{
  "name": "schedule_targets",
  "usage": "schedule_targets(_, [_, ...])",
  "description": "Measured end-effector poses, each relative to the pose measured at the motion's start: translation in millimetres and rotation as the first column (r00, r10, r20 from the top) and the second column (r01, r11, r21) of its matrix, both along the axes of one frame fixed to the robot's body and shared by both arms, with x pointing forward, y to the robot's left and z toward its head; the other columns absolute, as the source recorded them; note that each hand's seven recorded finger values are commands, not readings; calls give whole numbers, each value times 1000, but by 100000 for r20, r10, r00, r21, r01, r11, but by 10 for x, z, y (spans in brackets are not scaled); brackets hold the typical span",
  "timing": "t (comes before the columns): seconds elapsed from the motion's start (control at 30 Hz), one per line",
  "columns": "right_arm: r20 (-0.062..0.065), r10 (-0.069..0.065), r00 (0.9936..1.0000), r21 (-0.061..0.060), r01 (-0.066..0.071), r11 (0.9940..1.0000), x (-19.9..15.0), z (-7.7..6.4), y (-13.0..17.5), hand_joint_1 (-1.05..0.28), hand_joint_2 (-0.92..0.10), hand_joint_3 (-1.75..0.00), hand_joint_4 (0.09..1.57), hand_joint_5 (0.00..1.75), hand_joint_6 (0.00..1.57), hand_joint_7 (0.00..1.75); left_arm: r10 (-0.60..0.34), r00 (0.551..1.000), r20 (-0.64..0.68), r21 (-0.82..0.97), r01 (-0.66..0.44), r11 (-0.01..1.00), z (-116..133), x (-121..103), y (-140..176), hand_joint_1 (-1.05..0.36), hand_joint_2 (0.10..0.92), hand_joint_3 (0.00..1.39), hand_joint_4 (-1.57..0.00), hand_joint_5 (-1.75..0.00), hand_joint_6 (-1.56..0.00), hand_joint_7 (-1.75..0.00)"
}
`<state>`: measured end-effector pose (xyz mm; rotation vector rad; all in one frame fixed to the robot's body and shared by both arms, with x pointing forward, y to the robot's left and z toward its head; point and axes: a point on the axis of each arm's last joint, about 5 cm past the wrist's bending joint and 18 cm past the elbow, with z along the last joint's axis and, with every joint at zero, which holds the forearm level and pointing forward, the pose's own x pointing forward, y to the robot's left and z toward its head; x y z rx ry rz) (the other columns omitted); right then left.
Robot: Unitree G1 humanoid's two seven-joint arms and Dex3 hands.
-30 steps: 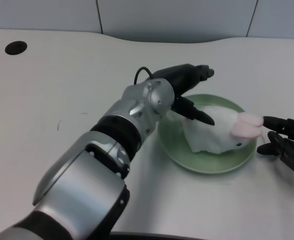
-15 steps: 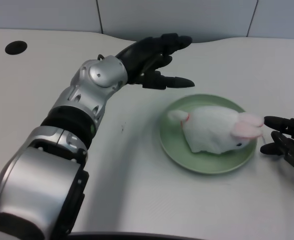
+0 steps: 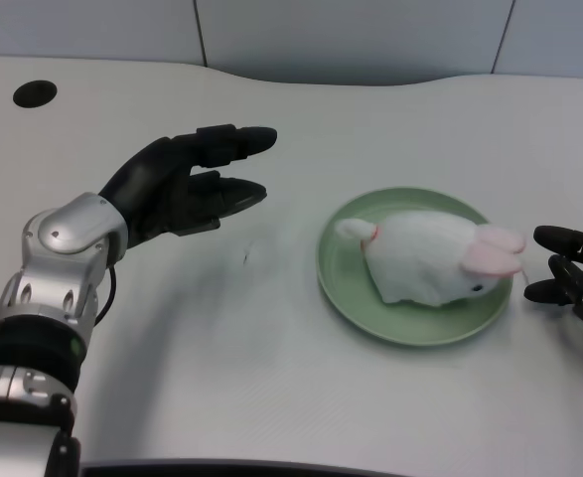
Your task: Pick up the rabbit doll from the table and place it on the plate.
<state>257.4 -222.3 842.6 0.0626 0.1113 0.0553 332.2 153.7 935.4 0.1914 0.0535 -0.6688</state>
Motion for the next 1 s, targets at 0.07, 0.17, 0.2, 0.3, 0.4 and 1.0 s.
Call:
schedule_targets(0.07, [261,670,99997,278,-671,99997,15,9,15,-423,-921,-258,738,846,966,12,1940,99978,750,-3799,-1910,99910,-6,-53,46,-644,921,310,-349,-1091,-594,-146])
schedule_targets(0.17, [239,372,99999,106,-372,99999,21,18,7,-427,-921,-255,743,846,967,12,6587,99718,-3599,-8546,-6874,99397,-132,-212,176,-619,921,341,-287,-1375,-670,-208])
schedule_targets(0.2, [135,205,100000,-38,-205,100000,21,18,2,-428,-921,-254,744,845,967,12,7933,99468,-6566,-9280,-8525,99203,-199,-274,220,-610,921,343,-296,-1458,-684,-248])
schedule_targets(0.3, [138,58,100000,-655,-57,99998,21,21,-5,-424,-921,-256,742,838,966,10,11431,98367,-13902,-9104,-12764,98763,-380,-460,345,-593,921,389,-344,-1598,-603,-617])
schedule_targets(0.4, [655,324,99997,-945,-318,99995,22,24,-6,-424,-921,-260,746,838,966,10,14390,97676,-15888,-7141,-15674,98506,-467,-582,436,-567,921,440,-426,-1655,-607,-860])
schedule_targets(1.0, [-767,21,99997,-1244,-30,99992,38,35,-26,-432,-921,-251,764,810,981,14,24237,92722,-28552,-3291,-26223,96444,-797,-818,595,-485,921,508,-696,-1746,-488,-1665])
